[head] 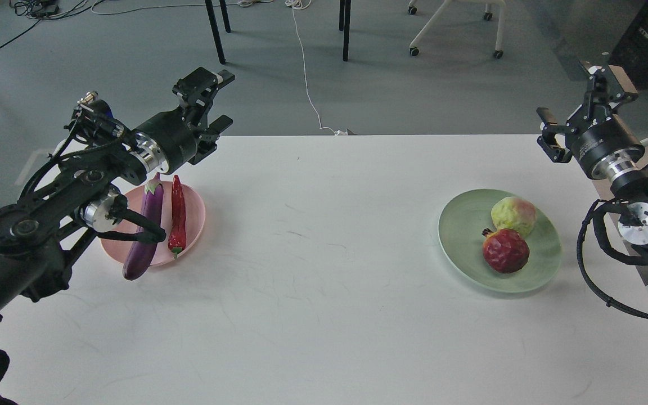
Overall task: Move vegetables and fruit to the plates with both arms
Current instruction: 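Release the chili pepper and raise the left gripper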
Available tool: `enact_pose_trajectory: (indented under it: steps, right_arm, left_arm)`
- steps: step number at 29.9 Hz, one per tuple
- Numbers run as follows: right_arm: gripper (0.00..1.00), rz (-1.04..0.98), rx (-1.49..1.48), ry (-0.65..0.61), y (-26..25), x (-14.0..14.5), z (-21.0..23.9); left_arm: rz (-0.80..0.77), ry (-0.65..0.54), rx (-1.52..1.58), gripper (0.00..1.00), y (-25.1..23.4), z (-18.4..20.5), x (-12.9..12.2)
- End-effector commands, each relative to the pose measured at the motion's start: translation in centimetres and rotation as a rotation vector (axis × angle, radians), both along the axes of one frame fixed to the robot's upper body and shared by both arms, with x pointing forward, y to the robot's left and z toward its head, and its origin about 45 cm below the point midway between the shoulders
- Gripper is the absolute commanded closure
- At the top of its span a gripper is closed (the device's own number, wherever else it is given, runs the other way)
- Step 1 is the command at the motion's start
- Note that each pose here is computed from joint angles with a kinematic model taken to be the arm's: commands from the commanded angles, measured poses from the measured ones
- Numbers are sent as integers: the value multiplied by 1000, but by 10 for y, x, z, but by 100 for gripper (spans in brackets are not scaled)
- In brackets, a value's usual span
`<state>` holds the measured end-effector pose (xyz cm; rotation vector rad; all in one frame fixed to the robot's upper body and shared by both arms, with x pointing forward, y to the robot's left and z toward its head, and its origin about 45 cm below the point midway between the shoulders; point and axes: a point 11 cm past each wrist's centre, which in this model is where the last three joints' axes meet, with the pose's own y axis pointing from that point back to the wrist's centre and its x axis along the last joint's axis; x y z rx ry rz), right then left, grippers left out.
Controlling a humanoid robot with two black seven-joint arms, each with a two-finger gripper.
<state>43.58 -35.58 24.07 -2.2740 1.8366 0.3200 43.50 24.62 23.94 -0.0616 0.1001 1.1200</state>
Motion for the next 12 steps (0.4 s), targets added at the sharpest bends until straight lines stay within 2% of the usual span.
enact_pose_trajectory:
  steps: [1,5,12]
  right_arm:
    - [1,46,30,15,13,-8,-6]
    - [1,102,74,45,12,-22,-23]
    - [1,109,79,54,7,-27,-27]
  left_arm:
    - [48,30,-141,2,16,-27,-19]
    - [40,87,-201,2,24,-54,-40]
    - [44,96,-207,2,24,-56,-40]
